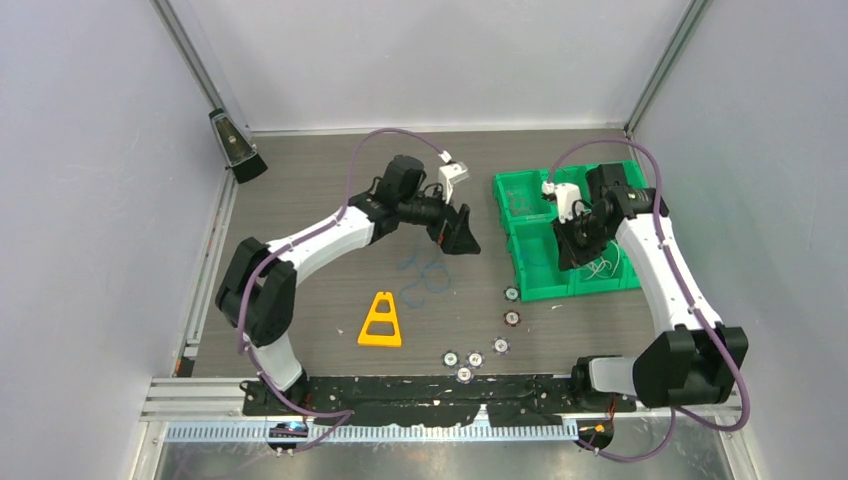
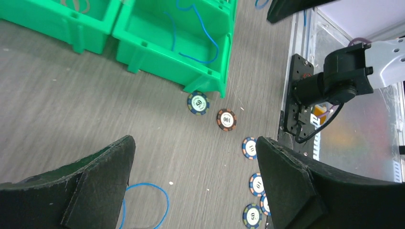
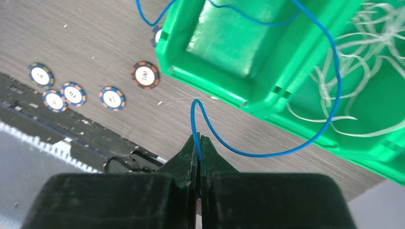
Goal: Untangle the cables
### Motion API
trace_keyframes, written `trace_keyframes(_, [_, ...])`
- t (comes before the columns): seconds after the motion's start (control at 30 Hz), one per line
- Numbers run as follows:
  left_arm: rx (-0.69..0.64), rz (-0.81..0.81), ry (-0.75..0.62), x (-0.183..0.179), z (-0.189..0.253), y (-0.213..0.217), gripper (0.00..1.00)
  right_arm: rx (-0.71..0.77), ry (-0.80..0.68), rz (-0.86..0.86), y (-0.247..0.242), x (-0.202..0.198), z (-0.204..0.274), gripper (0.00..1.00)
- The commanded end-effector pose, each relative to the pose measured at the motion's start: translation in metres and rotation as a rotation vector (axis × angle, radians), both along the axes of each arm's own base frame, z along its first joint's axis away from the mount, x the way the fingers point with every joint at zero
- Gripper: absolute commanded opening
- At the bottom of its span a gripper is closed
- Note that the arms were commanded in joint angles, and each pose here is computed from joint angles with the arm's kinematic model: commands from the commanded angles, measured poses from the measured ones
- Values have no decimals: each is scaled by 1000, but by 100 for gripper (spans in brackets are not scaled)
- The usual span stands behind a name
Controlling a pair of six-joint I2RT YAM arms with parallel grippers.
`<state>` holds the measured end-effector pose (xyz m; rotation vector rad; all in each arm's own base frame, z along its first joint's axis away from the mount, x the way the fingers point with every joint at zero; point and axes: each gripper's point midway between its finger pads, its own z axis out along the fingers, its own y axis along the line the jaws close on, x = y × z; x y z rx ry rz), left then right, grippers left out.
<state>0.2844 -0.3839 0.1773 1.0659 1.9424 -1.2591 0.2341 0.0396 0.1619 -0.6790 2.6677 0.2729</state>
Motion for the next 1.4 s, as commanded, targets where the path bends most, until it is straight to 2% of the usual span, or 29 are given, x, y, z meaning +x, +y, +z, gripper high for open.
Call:
trace_keyframes(0.0, [-63, 37, -54, 12, 43, 20, 99, 117, 145, 42, 28, -10, -18, 6])
trace_keyframes(0.17, [-89, 95, -37, 27, 58, 41, 99, 311, 251, 62, 68, 7, -24, 5])
trace_keyframes(0.33, [-106, 143, -37, 35, 71, 55, 100, 359, 310, 57, 78, 29, -41, 6])
trace_keyframes(0.47, [-113, 155, -33, 34, 75, 61, 100, 311, 291, 24, 66, 48, -56, 10])
trace_keyframes(0.77, [-125, 162, -40, 37, 77, 66, 99, 125, 142, -93, 16, 80, -61, 9])
trace_keyframes(1.03, [-113, 189, -21, 39, 72, 74, 100, 144, 101, -137, 26, 107, -57, 32])
trace_keyframes(1.13, [-113, 196, -29, 37, 73, 78, 100, 141, 76, -123, 25, 106, -46, 38])
trace_keyframes(1.23, [-112, 202, -37, 34, 71, 83, 100, 177, 23, -86, 31, 100, -22, 51])
trace_keyframes(1.37, [-64, 201, -55, 30, 59, 96, 100, 202, -26, -31, 35, 89, 6, 63])
